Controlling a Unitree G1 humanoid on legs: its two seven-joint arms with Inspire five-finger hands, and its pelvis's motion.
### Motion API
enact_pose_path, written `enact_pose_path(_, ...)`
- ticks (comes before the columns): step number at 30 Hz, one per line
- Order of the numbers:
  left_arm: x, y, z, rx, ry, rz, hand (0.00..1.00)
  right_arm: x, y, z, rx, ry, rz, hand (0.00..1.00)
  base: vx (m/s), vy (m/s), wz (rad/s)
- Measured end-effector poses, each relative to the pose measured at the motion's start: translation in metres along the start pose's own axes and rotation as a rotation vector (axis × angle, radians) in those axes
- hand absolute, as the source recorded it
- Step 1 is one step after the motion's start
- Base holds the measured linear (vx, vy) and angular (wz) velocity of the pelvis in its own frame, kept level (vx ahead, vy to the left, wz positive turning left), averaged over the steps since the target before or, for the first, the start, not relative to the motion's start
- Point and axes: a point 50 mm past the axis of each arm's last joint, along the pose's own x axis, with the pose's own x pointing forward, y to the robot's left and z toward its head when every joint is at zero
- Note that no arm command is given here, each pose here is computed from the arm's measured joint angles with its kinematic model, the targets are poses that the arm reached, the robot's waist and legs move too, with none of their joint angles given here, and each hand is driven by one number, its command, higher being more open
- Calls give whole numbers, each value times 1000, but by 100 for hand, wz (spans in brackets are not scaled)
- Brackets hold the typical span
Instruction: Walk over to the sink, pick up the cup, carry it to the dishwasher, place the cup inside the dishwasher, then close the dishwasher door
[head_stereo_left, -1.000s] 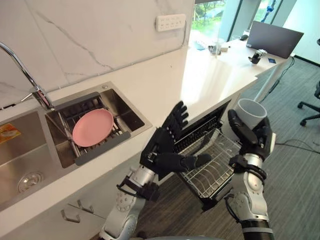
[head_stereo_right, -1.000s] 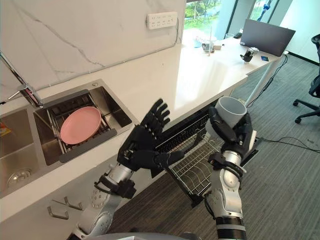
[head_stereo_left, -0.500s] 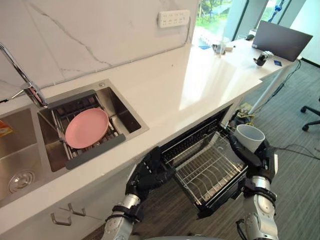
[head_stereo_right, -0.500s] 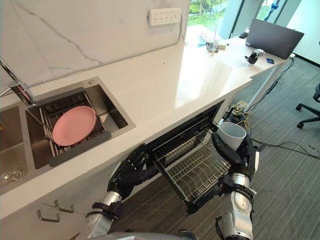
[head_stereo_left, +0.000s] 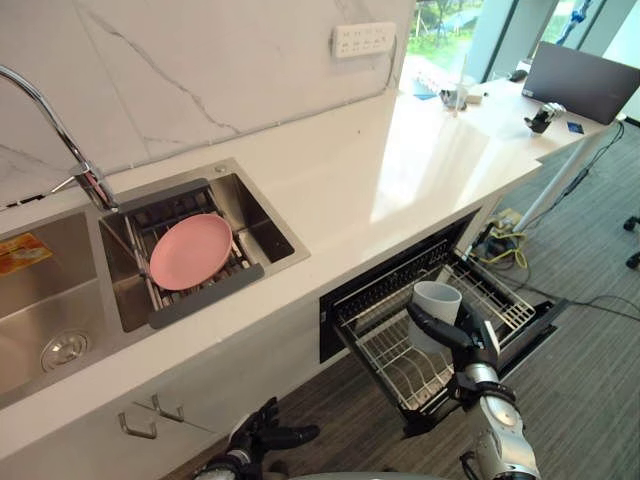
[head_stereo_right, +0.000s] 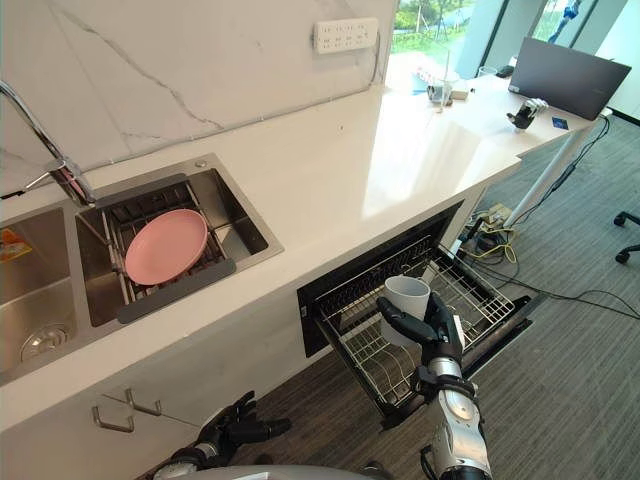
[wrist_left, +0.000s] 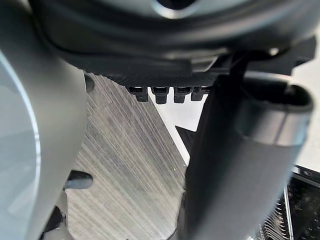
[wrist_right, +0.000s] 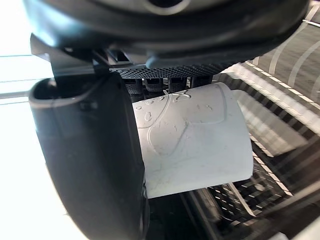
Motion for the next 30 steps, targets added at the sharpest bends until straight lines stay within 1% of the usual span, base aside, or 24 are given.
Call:
enact_pose_path(2, 0, 1, 0, -17, 5, 16, 100, 1, -1, -6, -11, 37, -2, 0, -53, -8, 19)
enact_pose_path(4, 0, 5, -1, -58, 6, 46, 100, 2, -5, -14, -93, 90, -16, 0, -37, -12, 36)
enact_pose_path(6, -1, 11, 0, -69, 4, 71, 100, 8, -10, -14, -160, 115, -40, 0, -39, -5, 42)
enact_pose_path(9, -4, 26, -7, -135, 39, 133, 100, 23, -26, -3, -229, 122, -126, 0, -39, 11, 43)
enact_pose_path(11, -7, 35, -16, -143, 80, 176, 100, 30, -38, 8, -267, 112, -173, 0, -7, 25, 34)
enact_pose_path(12, -11, 40, -27, -147, 125, 195, 100, 35, -42, 15, -286, 106, -195, 0, 26, 30, 36)
enact_pose_path(13, -13, 41, -33, -205, 134, 208, 100, 38, -47, 19, -301, 108, -207, 0, 25, 32, 47)
enact_pose_path(15, -12, 40, -28, -221, 108, 213, 100, 41, -50, 17, -331, 152, -215, 0, 25, 17, 43)
enact_pose_path(18, -11, 38, -27, -269, 99, 204, 100, 42, -44, 4, -317, 234, -190, 0, 38, 13, 19)
enact_pose_path(19, -11, 38, -27, -270, 96, 201, 100, 42, -44, 2, -317, 243, -192, 100, 16, 16, 28)
enact_pose_path(24, -9, 35, -20, -253, 46, 185, 100, 45, -50, 6, -309, 258, -215, 100, -42, 13, 16)
enact_pose_path(30, -8, 30, -20, -226, 50, 160, 100, 43, -55, -2, -335, 317, -239, 100, -61, -4, 5)
